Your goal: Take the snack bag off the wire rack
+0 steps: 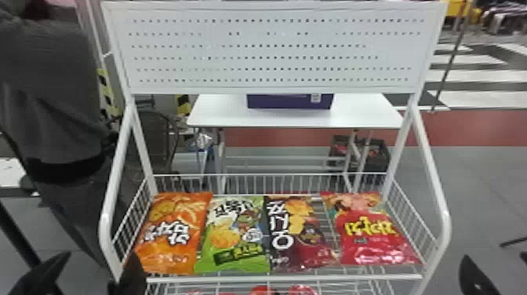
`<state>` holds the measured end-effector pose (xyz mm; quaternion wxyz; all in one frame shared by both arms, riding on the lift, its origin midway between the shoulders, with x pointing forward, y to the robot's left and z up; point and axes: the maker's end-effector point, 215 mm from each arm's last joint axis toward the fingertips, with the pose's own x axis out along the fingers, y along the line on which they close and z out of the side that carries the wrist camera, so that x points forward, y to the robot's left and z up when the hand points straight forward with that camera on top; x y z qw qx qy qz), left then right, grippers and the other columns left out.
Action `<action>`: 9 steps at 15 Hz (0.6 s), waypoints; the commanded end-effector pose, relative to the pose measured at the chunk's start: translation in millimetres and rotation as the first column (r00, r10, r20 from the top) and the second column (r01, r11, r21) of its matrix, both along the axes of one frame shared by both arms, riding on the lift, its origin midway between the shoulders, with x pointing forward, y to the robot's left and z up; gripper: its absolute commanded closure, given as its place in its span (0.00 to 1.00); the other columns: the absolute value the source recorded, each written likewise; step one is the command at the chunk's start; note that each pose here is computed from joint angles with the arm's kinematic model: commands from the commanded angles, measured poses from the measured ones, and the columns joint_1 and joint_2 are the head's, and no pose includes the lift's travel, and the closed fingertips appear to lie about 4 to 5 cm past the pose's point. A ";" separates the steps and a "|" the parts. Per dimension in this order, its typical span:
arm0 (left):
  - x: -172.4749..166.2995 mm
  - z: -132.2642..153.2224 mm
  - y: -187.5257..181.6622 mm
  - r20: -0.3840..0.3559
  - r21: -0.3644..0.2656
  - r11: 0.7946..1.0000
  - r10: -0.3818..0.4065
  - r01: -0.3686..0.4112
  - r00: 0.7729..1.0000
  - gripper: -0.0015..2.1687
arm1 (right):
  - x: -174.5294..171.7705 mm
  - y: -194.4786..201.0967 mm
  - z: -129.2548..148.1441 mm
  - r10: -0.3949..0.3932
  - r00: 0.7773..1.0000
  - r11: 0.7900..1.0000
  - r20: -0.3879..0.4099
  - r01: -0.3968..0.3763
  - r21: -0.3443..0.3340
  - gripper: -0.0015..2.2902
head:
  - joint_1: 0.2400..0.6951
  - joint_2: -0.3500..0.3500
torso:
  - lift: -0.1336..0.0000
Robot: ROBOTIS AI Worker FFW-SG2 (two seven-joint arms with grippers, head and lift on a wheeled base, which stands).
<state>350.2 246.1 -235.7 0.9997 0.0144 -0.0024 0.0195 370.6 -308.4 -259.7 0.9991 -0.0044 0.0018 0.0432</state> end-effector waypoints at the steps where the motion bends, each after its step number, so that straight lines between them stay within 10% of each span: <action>1: 0.7 -1.8 1.5 -0.002 0.000 1.000 0.002 -0.002 1.000 0.08 | 0.4 0.5 1.8 0.000 1.000 1.000 0.005 0.000 -0.002 0.08 | 0.57 0.50 | 1.00; 9: 0.2 -1.0 1.1 -0.002 0.000 1.000 -0.003 0.003 1.000 0.08 | 1.2 4.9 2.5 0.005 1.000 1.000 0.009 -0.005 0.002 0.08 | 0.57 0.50 | 1.00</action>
